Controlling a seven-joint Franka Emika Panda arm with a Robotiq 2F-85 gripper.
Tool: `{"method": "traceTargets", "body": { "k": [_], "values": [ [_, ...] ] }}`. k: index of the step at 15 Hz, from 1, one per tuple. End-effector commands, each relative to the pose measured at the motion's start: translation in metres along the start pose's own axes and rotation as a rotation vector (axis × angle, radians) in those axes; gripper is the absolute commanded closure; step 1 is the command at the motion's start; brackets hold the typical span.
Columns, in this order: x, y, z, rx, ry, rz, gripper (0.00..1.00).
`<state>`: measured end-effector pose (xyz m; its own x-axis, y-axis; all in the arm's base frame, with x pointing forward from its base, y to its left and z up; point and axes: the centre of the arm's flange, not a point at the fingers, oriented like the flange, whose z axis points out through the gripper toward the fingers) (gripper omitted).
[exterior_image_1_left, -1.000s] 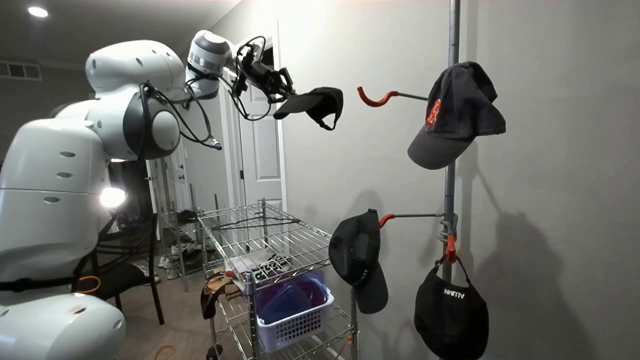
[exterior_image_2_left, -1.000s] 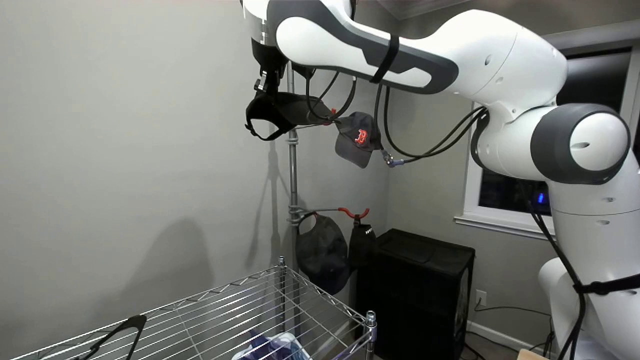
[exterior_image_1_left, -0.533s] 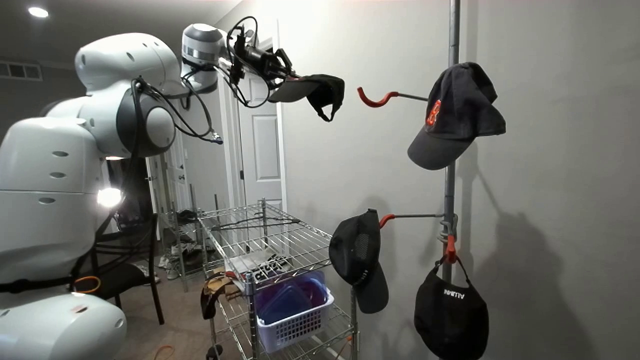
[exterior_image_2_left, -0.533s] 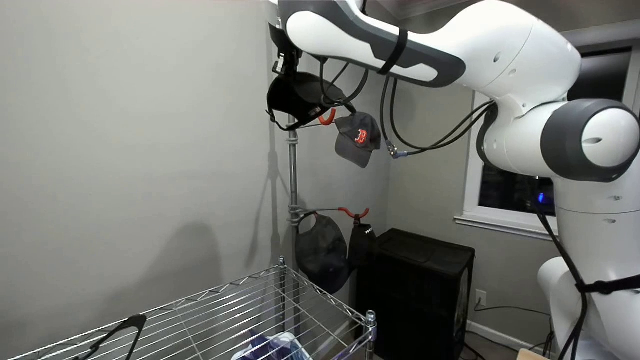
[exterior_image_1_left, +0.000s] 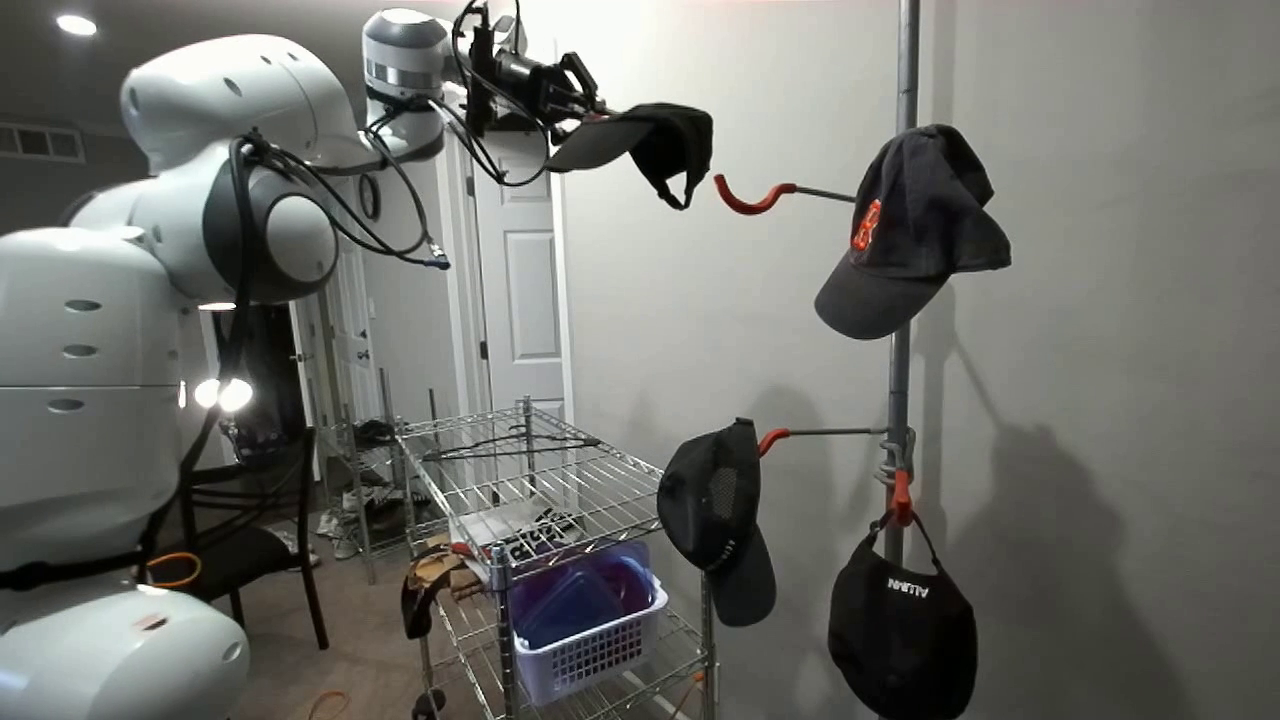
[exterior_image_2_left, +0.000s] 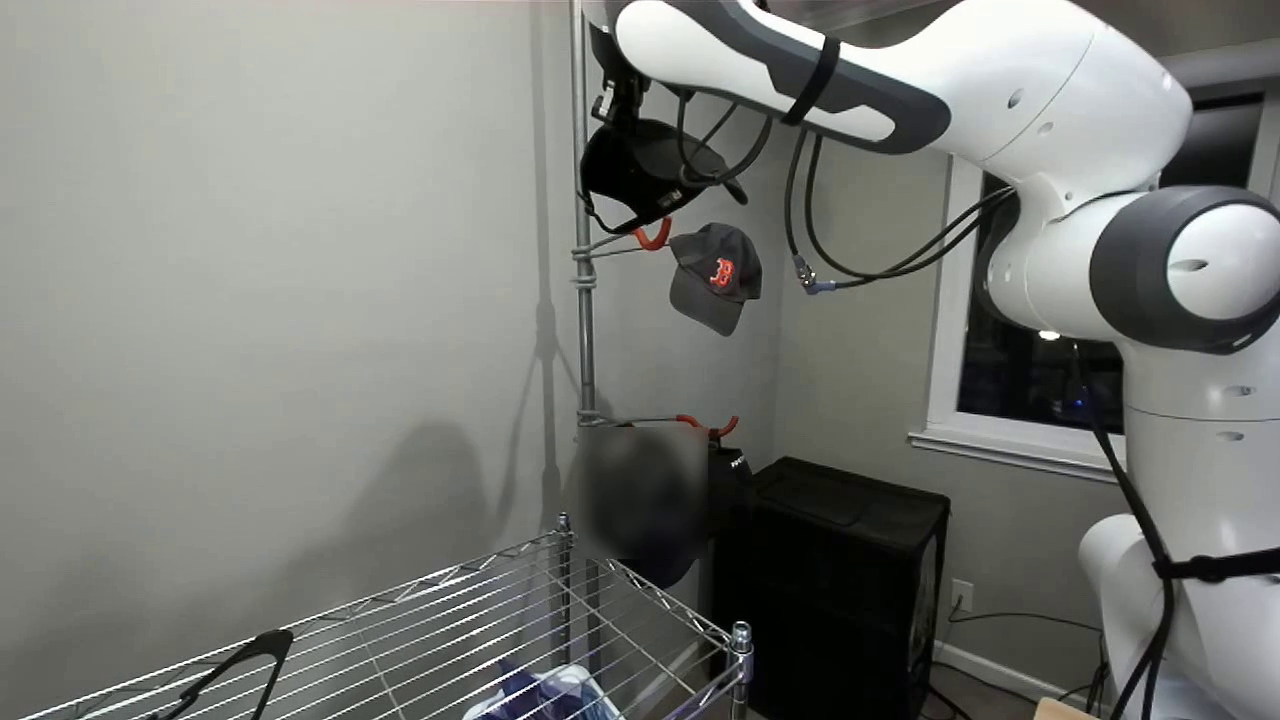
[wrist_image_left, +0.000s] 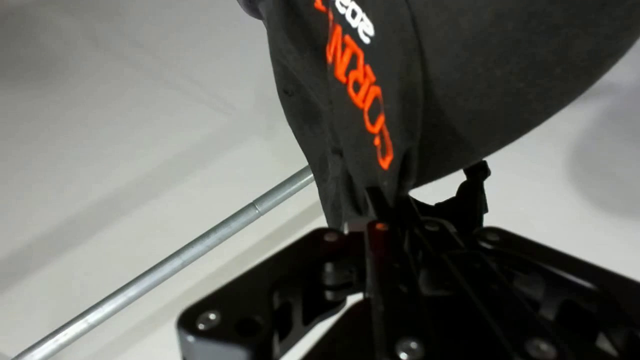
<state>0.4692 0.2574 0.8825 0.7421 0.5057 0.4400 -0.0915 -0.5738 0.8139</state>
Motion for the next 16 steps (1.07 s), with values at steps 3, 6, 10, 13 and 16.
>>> {"method": "traceTargets", "body": {
  "k": [3,6,10,13,16],
  "values": [
    [-0.007,0.022,0.030,-0.045,0.009,-0.015,0.97],
    [-0.006,0.031,0.036,-0.070,0.030,-0.003,0.97],
    [-0.012,0.045,0.047,-0.085,0.028,0.010,0.97],
    [-0.028,0.063,0.051,-0.077,0.002,0.004,0.98],
    [-0.045,0.074,0.052,-0.083,-0.020,-0.027,0.98]
  ]
}}
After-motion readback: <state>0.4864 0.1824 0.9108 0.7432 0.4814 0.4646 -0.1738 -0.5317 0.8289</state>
